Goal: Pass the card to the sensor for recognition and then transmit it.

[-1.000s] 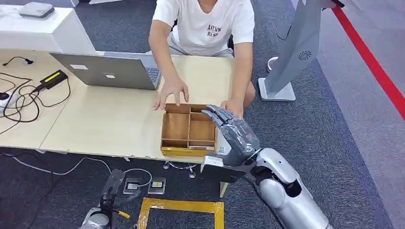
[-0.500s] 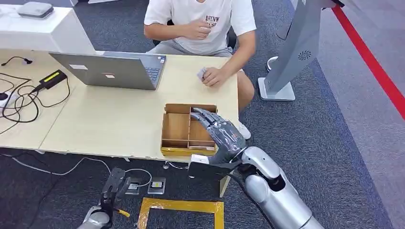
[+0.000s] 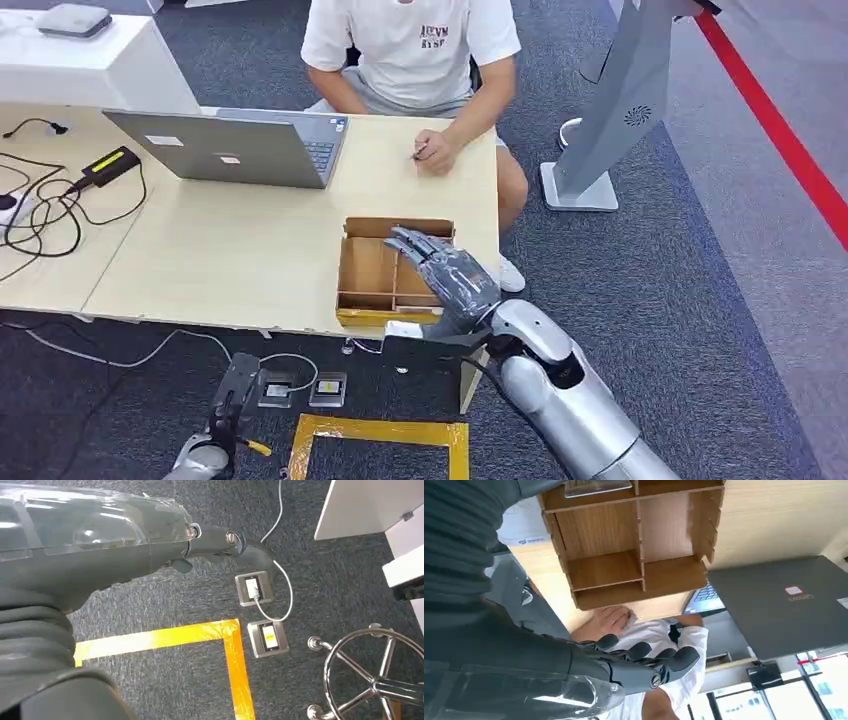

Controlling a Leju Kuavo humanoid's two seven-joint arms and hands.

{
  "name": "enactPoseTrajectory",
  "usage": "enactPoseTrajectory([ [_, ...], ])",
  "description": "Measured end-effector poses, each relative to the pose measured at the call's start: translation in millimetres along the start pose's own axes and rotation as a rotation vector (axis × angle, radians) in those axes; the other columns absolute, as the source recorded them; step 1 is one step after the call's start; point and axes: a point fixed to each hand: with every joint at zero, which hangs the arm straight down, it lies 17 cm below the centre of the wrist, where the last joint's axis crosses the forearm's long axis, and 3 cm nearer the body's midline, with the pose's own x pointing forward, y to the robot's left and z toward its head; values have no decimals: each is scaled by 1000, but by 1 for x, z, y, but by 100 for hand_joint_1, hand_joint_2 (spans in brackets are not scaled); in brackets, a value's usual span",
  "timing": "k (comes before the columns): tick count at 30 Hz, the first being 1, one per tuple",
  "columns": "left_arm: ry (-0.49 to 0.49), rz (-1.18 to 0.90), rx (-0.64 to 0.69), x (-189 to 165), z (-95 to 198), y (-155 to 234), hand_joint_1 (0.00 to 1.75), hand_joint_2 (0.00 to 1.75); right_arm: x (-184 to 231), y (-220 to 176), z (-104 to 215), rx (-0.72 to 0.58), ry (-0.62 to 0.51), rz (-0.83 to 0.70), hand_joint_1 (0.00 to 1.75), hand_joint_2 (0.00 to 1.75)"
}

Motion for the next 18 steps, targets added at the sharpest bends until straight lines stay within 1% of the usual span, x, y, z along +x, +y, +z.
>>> enactPoseTrajectory([
  [18,-4,-18,-9,0,0,0,0,0,4,14,-8,39,3,-11,0,175],
])
